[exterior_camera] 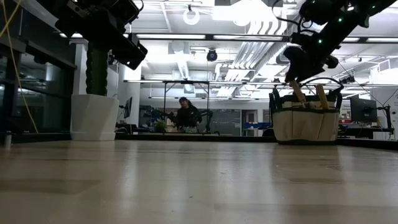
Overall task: Pick & Place Garden tools in Gardening bag
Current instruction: Put the brown trowel into the gardening bag, then move the gardening bag to the center of the table
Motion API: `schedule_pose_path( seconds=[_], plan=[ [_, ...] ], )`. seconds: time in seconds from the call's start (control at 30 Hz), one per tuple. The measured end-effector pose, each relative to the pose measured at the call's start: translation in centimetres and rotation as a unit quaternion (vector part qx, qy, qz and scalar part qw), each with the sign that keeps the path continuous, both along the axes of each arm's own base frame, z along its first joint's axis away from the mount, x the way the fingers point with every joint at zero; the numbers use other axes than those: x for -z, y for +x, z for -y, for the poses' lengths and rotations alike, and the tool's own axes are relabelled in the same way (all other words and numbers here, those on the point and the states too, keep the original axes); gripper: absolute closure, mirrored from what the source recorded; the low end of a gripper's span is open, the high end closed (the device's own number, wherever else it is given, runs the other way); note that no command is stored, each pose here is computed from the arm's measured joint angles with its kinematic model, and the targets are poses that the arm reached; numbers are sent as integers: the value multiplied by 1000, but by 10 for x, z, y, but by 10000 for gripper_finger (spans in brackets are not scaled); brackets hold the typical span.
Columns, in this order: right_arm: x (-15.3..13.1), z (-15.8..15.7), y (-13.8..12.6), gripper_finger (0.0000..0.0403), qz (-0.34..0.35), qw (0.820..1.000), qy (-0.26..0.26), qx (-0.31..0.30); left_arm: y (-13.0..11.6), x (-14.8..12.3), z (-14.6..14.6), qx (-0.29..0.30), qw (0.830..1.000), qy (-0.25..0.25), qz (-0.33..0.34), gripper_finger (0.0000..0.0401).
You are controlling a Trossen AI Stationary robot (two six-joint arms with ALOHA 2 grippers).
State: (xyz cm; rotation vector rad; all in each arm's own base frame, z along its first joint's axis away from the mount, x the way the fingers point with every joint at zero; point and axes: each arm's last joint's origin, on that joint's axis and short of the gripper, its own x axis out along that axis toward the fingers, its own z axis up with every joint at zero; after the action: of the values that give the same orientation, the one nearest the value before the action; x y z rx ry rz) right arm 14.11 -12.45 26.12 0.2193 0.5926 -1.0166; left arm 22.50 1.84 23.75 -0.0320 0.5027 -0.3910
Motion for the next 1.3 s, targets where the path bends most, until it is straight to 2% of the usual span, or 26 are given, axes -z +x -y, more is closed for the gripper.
schedule_pose_path(
  seconds=[0.47,0.57,0.77,0.9,1.03,1.3],
  plan=[
    [-26,-18,-22,148,112,993,-24,23,0,0,0,-2,1000,-1,-2,258],
    [-29,-22,-22,148,152,988,-4,3,0,0,0,-2,1000,-1,-2,258],
    [-32,-30,-13,148,212,973,47,-84,0,0,-1,-10,1000,4,1,258],
    [-32,-33,-10,149,214,971,51,-89,1,-1,-2,-37,999,21,4,258],
    [-32,-35,-10,152,216,973,46,-71,2,0,-4,-55,998,33,2,258],
    [-32,-37,-19,156,212,977,35,0,1,0,-3,-51,998,30,-1,258]
  ],
)
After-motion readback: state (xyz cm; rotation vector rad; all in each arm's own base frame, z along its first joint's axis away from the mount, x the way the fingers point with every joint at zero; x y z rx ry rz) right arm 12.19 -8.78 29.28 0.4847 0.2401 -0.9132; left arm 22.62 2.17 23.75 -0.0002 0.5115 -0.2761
